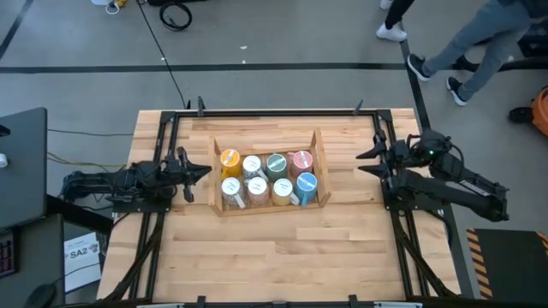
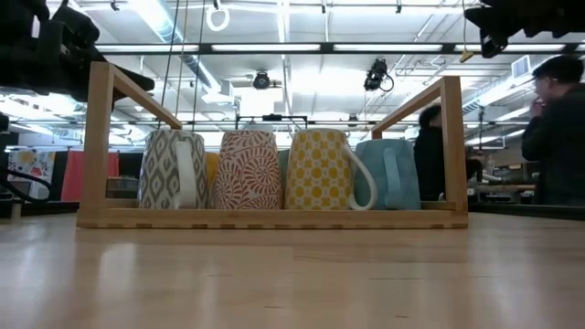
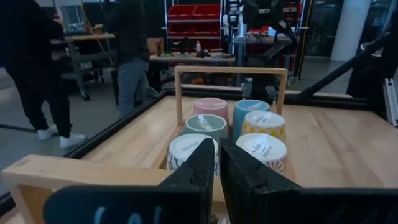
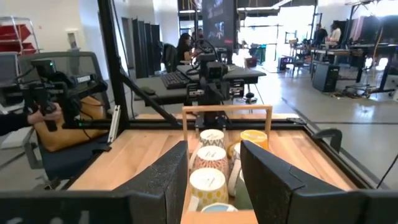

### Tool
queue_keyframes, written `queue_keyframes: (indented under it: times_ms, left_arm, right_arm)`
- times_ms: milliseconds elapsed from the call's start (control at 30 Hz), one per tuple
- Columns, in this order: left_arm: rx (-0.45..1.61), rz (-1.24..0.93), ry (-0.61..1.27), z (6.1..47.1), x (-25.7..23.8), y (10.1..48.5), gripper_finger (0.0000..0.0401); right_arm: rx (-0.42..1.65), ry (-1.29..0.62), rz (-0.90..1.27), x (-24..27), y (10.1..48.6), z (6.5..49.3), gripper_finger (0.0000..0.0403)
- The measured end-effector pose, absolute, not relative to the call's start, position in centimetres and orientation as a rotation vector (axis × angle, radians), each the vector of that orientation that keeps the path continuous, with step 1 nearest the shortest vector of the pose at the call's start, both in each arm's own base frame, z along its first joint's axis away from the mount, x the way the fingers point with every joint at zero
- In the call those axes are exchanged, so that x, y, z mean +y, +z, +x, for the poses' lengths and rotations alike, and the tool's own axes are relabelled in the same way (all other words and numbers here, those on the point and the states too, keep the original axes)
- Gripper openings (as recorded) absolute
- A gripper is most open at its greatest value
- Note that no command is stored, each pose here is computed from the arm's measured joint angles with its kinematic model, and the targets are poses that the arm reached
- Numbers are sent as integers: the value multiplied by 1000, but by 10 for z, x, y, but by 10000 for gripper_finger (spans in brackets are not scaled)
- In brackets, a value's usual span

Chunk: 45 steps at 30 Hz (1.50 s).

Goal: Place coffee mugs
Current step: Return to Home Position

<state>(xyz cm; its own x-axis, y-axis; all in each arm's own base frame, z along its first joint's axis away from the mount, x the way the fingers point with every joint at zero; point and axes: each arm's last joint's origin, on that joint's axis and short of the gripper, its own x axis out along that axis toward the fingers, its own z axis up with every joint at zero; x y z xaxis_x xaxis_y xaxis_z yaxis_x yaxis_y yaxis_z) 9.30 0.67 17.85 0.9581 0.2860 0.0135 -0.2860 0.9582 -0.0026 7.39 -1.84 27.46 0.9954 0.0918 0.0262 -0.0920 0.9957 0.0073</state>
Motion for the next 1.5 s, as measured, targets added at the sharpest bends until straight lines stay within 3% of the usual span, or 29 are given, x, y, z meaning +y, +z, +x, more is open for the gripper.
queue_keyframes:
  times_ms: [300, 767, 1133, 1500]
  left_arm:
    - [-14, -16, 316, 93, 9, 178, 29]
    - [-23, -30, 343, 93, 11, 179, 29]
    - [-21, -42, 344, 93, 11, 179, 29]
    - [21, -34, 388, 92, 12, 176, 29]
  right_arm:
    - [-95, 84, 29, -14, 244, 65, 153]
    - [-190, -39, 57, -30, 185, 90, 153]
    - [-91, -205, 75, -35, 173, 91, 153]
    - [-17, -228, 140, -37, 166, 93, 153]
